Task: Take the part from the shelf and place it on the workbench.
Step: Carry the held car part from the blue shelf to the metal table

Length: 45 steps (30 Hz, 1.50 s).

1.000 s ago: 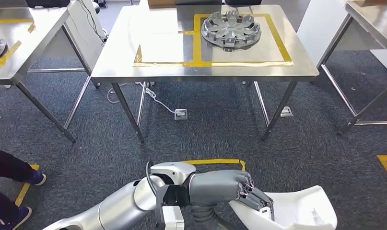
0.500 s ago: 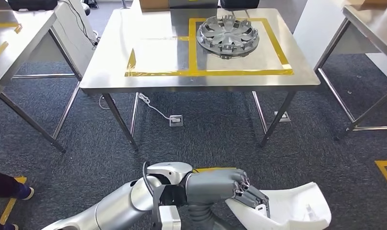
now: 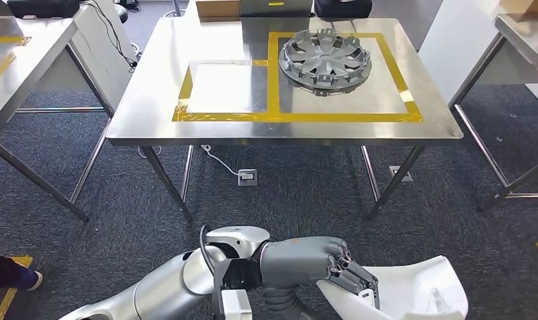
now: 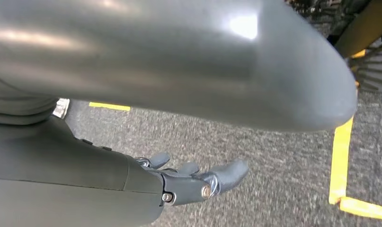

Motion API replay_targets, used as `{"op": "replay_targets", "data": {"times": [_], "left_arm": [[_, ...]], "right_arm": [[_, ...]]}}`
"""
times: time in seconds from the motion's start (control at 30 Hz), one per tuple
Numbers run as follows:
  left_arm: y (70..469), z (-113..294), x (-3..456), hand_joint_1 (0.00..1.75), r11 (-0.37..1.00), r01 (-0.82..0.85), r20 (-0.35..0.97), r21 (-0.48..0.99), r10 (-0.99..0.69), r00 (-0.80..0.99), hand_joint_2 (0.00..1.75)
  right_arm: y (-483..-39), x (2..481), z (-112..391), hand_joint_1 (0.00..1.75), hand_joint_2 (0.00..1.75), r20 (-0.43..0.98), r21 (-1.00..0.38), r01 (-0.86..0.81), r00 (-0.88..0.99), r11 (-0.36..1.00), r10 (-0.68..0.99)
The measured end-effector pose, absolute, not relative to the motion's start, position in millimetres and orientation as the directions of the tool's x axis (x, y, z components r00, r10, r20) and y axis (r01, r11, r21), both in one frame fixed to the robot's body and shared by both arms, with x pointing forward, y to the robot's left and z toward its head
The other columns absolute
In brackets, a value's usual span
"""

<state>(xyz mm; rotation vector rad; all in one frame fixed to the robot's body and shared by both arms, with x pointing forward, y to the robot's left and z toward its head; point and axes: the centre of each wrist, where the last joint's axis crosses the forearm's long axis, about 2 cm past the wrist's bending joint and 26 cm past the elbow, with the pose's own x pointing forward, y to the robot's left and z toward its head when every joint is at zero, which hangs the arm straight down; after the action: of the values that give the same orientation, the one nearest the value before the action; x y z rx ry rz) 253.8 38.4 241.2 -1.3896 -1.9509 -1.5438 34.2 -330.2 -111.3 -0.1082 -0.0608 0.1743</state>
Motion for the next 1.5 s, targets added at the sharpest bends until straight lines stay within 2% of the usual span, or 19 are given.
{"op": "replay_targets", "data": {"times": [1.5], "left_arm": [[39,249,253,1.75,-0.043,0.802,0.700,0.596,0.519,-0.492,1.75]], "right_arm": [[-337,37,-111,0.00,0.00,0.045,-0.125,-0.160,0.985,0.979,0.167]]}}
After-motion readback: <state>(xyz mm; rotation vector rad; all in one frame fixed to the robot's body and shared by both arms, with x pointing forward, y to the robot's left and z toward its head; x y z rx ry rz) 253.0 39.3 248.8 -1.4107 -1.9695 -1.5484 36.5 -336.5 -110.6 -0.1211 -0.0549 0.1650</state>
